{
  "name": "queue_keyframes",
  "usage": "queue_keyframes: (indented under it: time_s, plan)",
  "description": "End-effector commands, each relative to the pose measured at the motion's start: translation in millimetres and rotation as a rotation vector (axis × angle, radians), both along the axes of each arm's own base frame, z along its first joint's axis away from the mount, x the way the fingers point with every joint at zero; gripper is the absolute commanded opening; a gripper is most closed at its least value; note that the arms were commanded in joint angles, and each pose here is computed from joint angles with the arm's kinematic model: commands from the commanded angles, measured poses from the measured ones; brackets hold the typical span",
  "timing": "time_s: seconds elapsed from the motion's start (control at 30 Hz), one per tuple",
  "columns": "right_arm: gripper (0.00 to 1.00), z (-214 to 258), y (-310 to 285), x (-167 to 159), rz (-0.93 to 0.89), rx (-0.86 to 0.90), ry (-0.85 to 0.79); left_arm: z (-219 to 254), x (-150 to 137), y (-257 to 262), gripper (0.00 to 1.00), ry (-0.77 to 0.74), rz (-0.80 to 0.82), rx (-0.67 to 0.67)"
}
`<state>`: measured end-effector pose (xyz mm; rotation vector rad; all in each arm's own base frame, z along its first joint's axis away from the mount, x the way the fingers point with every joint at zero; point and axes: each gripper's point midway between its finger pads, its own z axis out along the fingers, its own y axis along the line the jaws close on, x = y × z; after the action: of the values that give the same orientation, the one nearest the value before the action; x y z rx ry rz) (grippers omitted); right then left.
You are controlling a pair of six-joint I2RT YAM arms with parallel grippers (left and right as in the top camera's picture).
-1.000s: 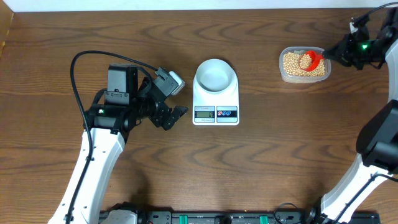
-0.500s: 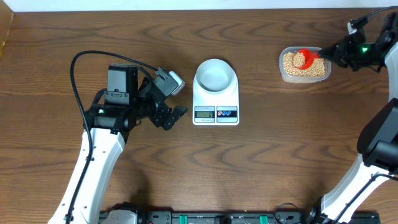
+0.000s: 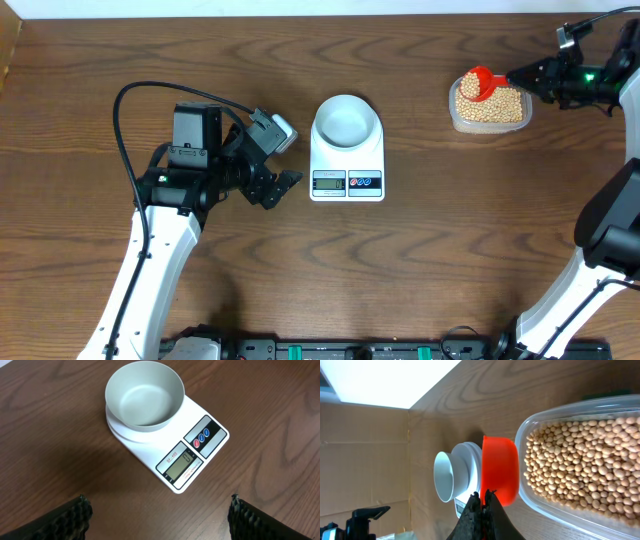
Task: Scoop item into bowl and weigh 50g on scale
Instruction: 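Carry the filled scoop left over the grey bowl on the scale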
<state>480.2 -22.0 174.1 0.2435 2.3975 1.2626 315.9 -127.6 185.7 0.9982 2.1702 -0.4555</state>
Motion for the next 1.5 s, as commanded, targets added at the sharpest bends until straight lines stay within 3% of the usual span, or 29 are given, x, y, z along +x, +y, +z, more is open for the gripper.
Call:
queue_keyframes:
  time_s: [0.0, 0.53, 0.97, 1.47]
  plan:
    - [0.01, 2, 20, 0, 0.054, 0.044, -0.019, -1, -3, -2, 0.9, 0.015, 0.0, -0.015]
    - [0.01, 11, 120, 11, 0.24, 0.04, -0.102, -1, -3, -2, 0.89, 0.015, 0.0, -0.015]
    - [0.01, 12, 190, -5, 0.384, 0.044, -0.122, -1, -3, -2, 0.9, 0.015, 0.0, -0.015]
    - [0.01, -7, 234, -17, 0.514, -0.129, -0.214, -1, -3, -2, 0.89, 0.015, 0.0, -0.015]
